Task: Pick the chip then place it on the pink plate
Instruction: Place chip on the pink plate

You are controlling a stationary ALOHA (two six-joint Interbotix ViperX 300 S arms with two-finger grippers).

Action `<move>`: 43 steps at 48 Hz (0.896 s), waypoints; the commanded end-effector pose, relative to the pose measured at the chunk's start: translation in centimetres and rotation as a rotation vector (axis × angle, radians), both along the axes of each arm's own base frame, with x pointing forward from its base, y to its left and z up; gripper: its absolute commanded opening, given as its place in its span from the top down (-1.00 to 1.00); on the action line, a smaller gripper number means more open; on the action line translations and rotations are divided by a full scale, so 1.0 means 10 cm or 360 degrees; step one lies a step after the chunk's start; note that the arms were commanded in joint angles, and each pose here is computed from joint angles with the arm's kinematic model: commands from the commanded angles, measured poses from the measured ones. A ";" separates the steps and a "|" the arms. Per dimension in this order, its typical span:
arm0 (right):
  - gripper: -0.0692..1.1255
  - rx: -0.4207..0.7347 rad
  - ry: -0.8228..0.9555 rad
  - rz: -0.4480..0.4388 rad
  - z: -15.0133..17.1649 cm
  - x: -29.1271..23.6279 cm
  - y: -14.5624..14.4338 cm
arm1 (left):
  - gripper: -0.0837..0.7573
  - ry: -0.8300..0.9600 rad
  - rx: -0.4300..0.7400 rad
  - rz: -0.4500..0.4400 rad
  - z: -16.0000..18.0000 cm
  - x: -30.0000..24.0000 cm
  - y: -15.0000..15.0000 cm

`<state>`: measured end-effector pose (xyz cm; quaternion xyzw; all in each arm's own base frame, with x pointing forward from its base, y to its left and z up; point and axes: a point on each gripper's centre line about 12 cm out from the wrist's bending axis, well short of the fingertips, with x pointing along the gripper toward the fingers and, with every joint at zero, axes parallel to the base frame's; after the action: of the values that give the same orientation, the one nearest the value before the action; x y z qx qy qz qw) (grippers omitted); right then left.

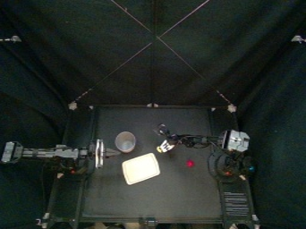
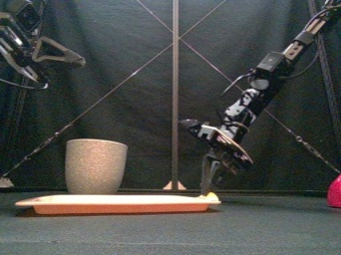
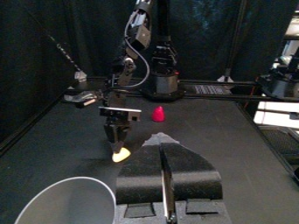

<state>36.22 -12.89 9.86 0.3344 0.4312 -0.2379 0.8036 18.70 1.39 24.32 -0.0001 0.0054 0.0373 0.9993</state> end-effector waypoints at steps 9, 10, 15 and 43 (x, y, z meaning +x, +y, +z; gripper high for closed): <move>0.18 -0.0041 -0.0124 0.0072 0.33 0.12 0.14 | 0.71 -0.0022 0.0002 0.0010 0.04 0.02 0.01; 0.18 -0.0044 -0.0138 0.0084 0.37 0.13 0.17 | 0.71 -0.0022 0.0002 0.0010 0.04 0.02 0.01; 0.19 -0.0063 -0.0218 0.0157 0.58 0.23 0.32 | 0.71 -0.0025 -0.0003 0.0014 0.05 0.02 0.02; 0.17 -0.0122 -0.0385 0.0503 0.49 1.21 1.13 | 0.71 -0.0018 -0.0010 0.0012 0.03 0.01 0.01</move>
<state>46.95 -1.24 13.04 0.2616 0.3952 -0.0884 0.8761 18.63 1.48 24.08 -0.0024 0.0083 0.0401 0.9992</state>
